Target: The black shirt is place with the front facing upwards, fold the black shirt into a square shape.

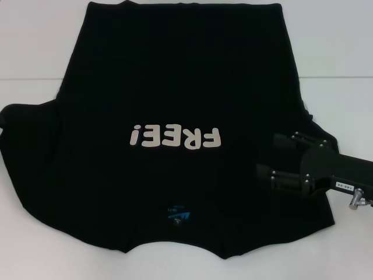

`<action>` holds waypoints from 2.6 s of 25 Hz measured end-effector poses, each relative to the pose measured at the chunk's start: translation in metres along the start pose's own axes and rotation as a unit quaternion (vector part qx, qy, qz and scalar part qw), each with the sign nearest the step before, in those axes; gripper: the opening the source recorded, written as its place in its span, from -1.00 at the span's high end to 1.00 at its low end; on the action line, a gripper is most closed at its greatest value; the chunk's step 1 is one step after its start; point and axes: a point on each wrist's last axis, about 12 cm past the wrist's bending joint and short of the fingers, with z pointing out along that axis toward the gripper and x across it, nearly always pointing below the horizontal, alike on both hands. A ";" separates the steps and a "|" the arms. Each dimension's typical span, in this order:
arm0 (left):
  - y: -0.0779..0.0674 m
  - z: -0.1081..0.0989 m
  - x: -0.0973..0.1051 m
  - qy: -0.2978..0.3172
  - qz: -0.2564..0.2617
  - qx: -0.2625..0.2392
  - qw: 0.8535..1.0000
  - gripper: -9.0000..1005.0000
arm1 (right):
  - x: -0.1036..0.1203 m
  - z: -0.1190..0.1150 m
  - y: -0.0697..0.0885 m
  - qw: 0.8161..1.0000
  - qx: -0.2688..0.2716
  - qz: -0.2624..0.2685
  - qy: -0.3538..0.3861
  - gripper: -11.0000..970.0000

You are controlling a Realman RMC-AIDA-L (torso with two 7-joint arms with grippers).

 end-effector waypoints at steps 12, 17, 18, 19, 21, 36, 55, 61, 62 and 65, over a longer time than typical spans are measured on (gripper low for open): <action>0.002 -0.002 0.001 0.001 -0.005 0.000 1.000 0.98 | 0.000 0.001 0.000 1.000 0.000 0.001 0.000 -0.83; 0.016 -0.007 0.012 -0.003 -0.032 -0.004 0.999 0.98 | 0.000 0.001 0.000 1.000 -0.001 0.000 -0.001 -0.83; 0.017 -0.007 0.014 -0.003 -0.034 -0.004 0.999 0.98 | 0.000 0.001 0.000 1.000 -0.001 0.000 -0.001 -0.83; 0.019 -0.008 0.015 -0.004 -0.036 -0.004 0.999 0.98 | -0.001 0.001 0.000 1.000 -0.001 0.000 -0.001 -0.83; 0.020 -0.008 0.016 -0.002 -0.037 -0.004 0.999 0.98 | -0.001 0.001 0.000 1.000 -0.001 -0.001 -0.001 -0.83; -0.040 -0.009 0.012 0.001 0.046 0.151 0.987 0.98 | 0.002 0.000 0.002 1.000 -0.002 0.005 0.001 -0.83; -0.091 0.042 0.066 0.101 0.082 0.199 0.971 0.92 | 0.004 0.001 0.004 1.000 -0.005 0.007 0.001 -0.83; -0.074 0.039 0.068 0.078 -0.040 0.220 0.971 0.43 | 0.004 0.001 0.004 1.000 -0.005 0.007 0.002 -0.83; -0.067 0.037 0.067 0.069 -0.061 0.218 0.972 0.30 | 0.004 0.000 0.004 1.000 -0.004 0.007 0.002 -0.83; -0.040 0.028 0.066 0.042 -0.122 0.191 0.973 0.06 | 0.005 0.000 0.004 1.000 -0.005 0.007 0.003 -0.83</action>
